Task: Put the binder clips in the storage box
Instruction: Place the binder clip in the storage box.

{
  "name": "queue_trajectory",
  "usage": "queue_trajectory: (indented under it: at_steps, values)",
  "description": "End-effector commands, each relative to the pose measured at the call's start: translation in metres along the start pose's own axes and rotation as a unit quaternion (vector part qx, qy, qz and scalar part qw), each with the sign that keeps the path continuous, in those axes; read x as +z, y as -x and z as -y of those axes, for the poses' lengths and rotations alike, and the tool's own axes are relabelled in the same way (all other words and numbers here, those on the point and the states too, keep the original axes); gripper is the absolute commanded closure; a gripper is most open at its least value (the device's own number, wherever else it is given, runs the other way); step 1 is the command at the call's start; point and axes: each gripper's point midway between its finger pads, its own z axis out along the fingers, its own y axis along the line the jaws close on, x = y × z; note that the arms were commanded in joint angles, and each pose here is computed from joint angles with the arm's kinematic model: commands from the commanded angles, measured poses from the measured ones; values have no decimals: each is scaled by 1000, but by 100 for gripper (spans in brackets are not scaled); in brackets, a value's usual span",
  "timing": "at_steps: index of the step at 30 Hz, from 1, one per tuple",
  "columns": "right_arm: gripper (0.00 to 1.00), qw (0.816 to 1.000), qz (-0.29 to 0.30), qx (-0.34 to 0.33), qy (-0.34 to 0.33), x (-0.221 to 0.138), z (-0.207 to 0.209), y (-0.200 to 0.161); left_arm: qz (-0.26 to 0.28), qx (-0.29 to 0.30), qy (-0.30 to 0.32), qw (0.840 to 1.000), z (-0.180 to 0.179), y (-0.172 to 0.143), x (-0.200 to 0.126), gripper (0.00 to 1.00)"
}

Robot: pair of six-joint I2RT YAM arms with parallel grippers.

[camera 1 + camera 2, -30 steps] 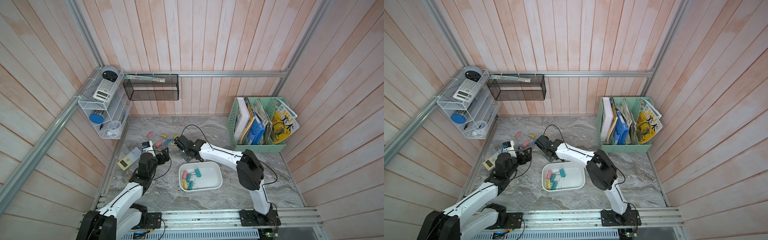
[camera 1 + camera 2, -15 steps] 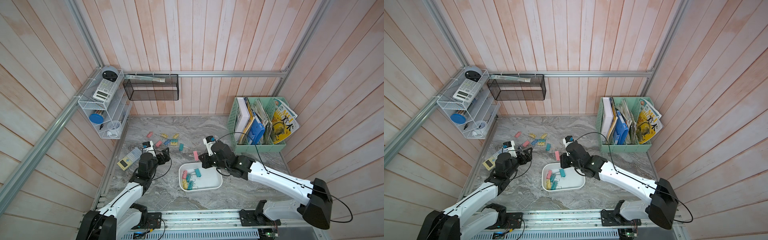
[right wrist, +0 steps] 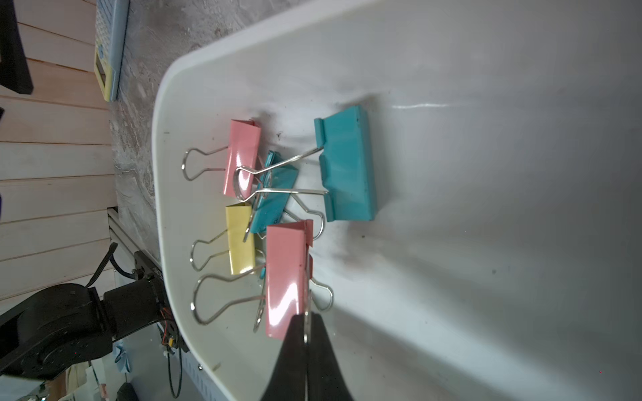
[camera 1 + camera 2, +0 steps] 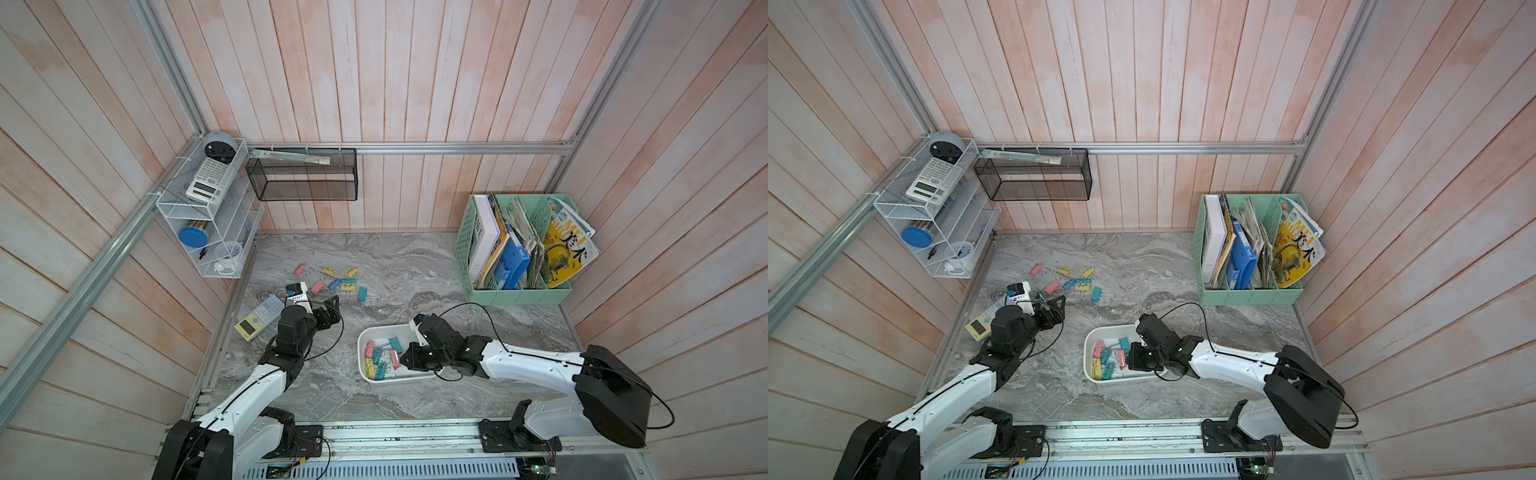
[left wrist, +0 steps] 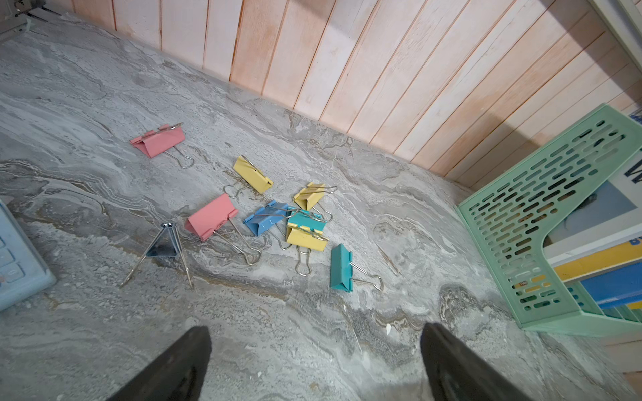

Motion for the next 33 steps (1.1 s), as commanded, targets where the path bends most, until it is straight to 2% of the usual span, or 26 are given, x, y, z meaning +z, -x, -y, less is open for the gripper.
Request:
queue_trajectory:
  at_steps: [1, 4, 6, 8, 15, 19, 22, 27, 29, 33]
  values:
    - [100, 999, -40, 13, 28, 14, -13, -5, 5, 9, -10, 1000, 7, 7, 3, 0]
    - [100, 998, -59, 16, 18, 23, -9, -9, 4, 9, -9, 1000, 7, 7, 3, 0]
    - [95, 998, -58, 17, 10, 24, -5, -10, 7, 10, -9, 1000, 7, 8, 2, 0]
    - [86, 998, -58, 11, -8, 20, 1, -11, 8, 11, -9, 1000, 7, 8, 1, 0]
    - [63, 995, -33, -34, -86, -17, 16, -5, 6, 10, -9, 1000, 7, 8, 2, 0]
    - [58, 989, -1, -74, -127, -42, 15, 11, 8, 9, -9, 1000, 7, 8, 2, 0]
    - [57, 984, 39, -100, -139, -57, 2, 34, 8, 10, -9, 1000, 7, 8, 1, 0]
    - [53, 970, 144, -149, -130, -65, -29, 98, 11, 11, -9, 1000, 6, 9, 0, 0]
    - [52, 969, 158, -144, -123, -62, -36, 125, 10, 10, -8, 1000, 6, 8, 1, 0]
    - [52, 974, 151, -124, -114, -41, -39, 171, 8, 12, -9, 1000, 7, 8, 1, 0]
